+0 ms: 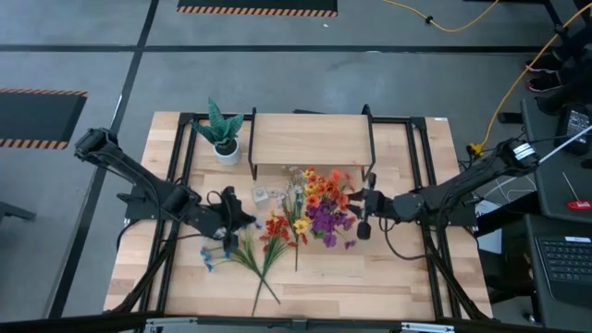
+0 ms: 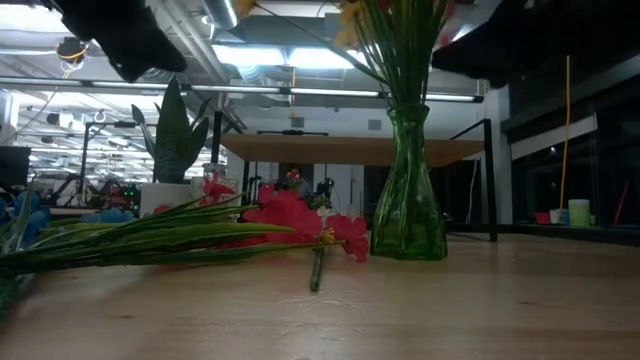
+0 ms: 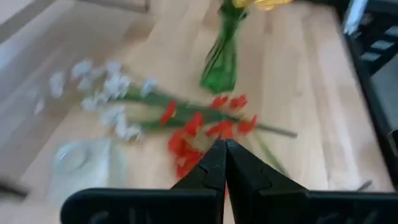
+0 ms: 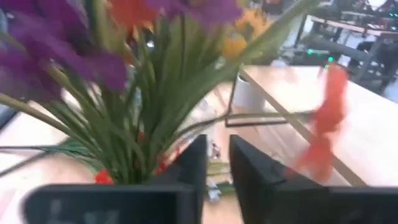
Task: Pick and place flowers into a vace then onto a shelf
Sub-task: Put the purple flowers into the green vase, then put the red flowers into the transparent vase
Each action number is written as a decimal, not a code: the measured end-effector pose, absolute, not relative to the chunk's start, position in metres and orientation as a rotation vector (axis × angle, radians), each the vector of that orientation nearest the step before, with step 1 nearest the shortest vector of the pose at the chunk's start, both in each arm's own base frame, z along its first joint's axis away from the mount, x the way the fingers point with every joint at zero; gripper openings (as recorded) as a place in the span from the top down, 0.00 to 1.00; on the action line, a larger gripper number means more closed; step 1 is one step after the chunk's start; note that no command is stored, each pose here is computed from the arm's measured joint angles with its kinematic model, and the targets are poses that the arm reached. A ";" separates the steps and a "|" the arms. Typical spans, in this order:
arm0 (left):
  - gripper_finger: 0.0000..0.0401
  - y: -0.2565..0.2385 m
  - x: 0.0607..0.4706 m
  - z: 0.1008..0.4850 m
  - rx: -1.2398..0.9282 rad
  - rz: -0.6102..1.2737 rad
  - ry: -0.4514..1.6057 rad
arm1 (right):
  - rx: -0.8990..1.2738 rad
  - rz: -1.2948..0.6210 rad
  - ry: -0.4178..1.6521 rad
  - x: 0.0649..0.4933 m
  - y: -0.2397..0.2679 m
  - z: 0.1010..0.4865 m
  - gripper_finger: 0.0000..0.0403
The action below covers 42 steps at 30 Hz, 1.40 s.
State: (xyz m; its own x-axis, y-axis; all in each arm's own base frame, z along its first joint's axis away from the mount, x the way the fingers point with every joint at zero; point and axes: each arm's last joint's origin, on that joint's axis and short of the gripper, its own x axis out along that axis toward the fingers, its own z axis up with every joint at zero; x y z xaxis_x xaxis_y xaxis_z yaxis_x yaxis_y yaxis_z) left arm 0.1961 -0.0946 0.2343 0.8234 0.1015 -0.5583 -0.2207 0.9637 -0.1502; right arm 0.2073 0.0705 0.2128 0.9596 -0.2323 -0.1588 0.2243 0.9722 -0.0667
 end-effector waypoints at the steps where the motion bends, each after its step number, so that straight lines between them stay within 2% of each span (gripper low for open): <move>1: 0.99 -0.095 0.197 0.238 -0.224 0.193 0.611 | -0.046 -0.223 0.158 0.206 0.072 0.215 0.86; 4: 0.99 -0.100 0.200 0.247 -0.243 0.215 0.721 | -0.063 -0.199 0.149 0.202 0.075 0.218 0.97; 15: 1.00 -0.147 0.247 0.247 -0.363 0.298 1.016 | -0.203 -0.197 0.138 0.199 0.073 0.224 0.98; 19: 0.99 -0.158 0.262 0.242 -0.473 0.381 1.080 | -0.214 -0.195 0.150 0.199 0.073 0.223 0.98; 24: 0.99 -0.166 0.275 0.236 -0.606 0.386 1.156 | -0.214 -0.191 0.209 0.198 0.072 0.216 0.99; 28: 0.99 -0.169 0.278 0.227 -0.642 0.425 1.181 | -0.183 -0.194 0.220 0.197 0.072 0.215 0.98; 42: 0.97 -0.171 0.288 0.205 -0.543 0.502 1.136 | -0.180 -0.195 0.219 0.197 0.072 0.215 0.98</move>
